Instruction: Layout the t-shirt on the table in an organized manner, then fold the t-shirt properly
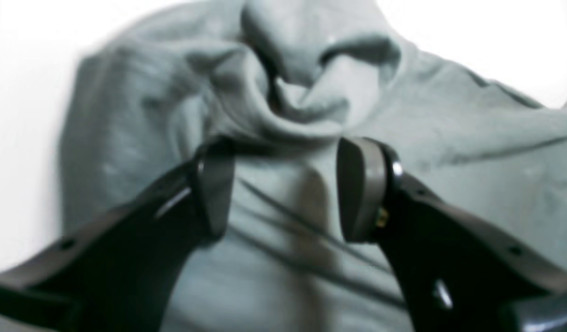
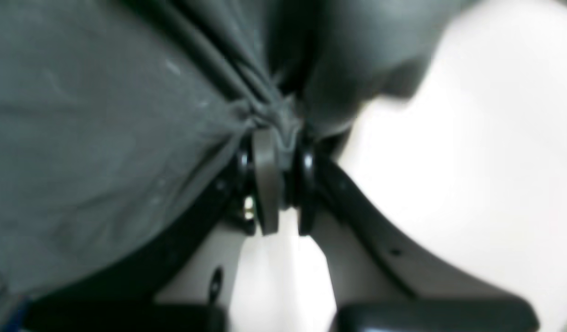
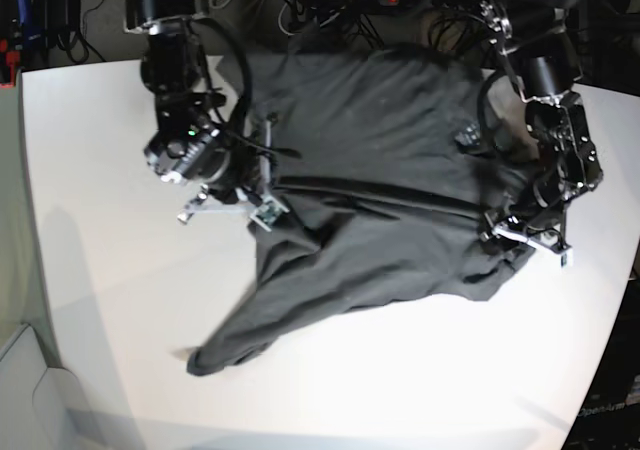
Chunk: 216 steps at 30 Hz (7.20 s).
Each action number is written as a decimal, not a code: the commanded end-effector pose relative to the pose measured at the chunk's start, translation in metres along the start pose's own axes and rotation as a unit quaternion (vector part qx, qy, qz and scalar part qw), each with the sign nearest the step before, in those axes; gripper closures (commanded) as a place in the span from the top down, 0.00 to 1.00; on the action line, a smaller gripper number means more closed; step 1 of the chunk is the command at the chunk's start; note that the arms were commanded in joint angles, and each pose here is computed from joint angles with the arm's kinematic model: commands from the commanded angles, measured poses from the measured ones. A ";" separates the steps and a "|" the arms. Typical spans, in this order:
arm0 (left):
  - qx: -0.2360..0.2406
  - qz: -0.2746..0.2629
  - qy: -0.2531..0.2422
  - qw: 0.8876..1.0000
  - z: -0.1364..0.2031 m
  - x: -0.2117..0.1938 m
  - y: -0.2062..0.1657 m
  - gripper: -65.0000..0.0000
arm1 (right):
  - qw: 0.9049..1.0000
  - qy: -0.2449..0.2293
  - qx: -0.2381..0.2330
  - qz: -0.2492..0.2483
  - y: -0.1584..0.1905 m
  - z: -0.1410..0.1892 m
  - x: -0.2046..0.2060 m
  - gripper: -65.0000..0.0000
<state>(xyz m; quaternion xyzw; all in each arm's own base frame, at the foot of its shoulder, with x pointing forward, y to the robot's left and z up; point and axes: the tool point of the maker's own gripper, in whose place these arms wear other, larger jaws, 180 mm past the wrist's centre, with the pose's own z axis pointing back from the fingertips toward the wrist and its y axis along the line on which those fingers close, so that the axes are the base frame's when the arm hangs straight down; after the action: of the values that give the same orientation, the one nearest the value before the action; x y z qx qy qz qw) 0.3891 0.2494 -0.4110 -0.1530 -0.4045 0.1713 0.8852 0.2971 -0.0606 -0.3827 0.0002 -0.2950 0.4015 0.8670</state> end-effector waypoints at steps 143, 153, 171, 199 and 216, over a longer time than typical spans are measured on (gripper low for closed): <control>-0.101 -0.027 0.013 0.994 -0.026 -0.034 -0.070 0.54 | 0.941 -0.008 -0.336 -0.022 -0.212 0.128 -0.037 0.00; -0.098 -0.028 0.011 0.995 -0.026 -0.032 -0.066 0.54 | 0.931 0.001 -0.358 -0.072 -0.225 0.142 -0.064 0.00; -0.077 -0.068 -0.042 0.994 -0.014 0.046 -0.045 0.54 | 0.967 0.096 -0.236 -0.018 -0.168 0.071 -0.112 0.00; -0.260 0.021 -0.002 0.965 0.049 -0.021 -0.164 0.54 | 0.959 0.061 -0.261 -0.087 -0.185 0.077 -0.100 0.00; -0.213 -0.054 0.154 0.963 0.031 -0.150 -0.165 0.54 | 0.965 0.075 -0.244 -0.056 -0.171 0.071 -0.106 0.20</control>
<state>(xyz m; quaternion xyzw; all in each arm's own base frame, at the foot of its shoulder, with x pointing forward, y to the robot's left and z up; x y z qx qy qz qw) 0.3009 0.0289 -0.4199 -0.3644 -0.2990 0.0098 0.8819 0.3166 -0.2643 -0.3533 -0.2126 -0.2951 0.2688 0.8919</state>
